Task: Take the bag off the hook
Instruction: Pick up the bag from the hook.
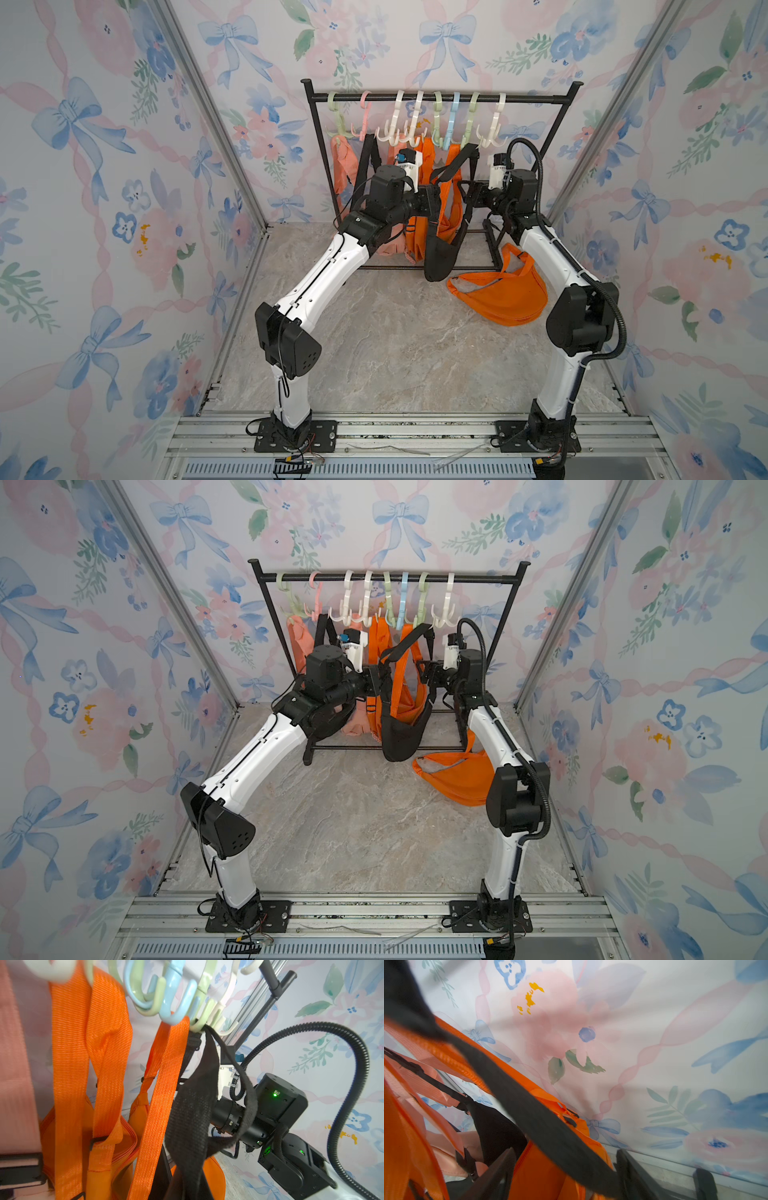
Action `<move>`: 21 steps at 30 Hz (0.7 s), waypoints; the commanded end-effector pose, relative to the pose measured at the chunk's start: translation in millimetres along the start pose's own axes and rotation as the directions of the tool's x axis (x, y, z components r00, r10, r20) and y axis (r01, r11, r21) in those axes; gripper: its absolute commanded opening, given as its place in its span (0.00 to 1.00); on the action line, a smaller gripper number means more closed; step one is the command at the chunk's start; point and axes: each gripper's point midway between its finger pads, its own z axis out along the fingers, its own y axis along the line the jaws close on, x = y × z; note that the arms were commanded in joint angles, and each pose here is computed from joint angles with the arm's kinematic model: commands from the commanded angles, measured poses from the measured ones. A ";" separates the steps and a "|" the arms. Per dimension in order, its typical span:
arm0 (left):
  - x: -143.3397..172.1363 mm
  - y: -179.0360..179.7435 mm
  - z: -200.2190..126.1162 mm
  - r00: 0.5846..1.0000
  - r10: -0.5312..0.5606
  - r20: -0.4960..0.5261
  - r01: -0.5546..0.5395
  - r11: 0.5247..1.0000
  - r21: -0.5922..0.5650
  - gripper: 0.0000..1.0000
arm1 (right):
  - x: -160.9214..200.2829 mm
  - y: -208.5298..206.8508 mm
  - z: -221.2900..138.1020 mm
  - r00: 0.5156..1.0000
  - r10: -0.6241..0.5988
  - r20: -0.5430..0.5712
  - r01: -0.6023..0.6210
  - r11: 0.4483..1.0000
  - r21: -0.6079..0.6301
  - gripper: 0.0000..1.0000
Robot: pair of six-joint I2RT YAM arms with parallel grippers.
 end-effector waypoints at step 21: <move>-7.2 18.1 -23.6 1.000 0.005 0.006 -0.005 0.999 -0.046 0.08 | -72.8 3.1 -29.0 0.983 0.043 0.177 -0.047 0.999 0.017 0.01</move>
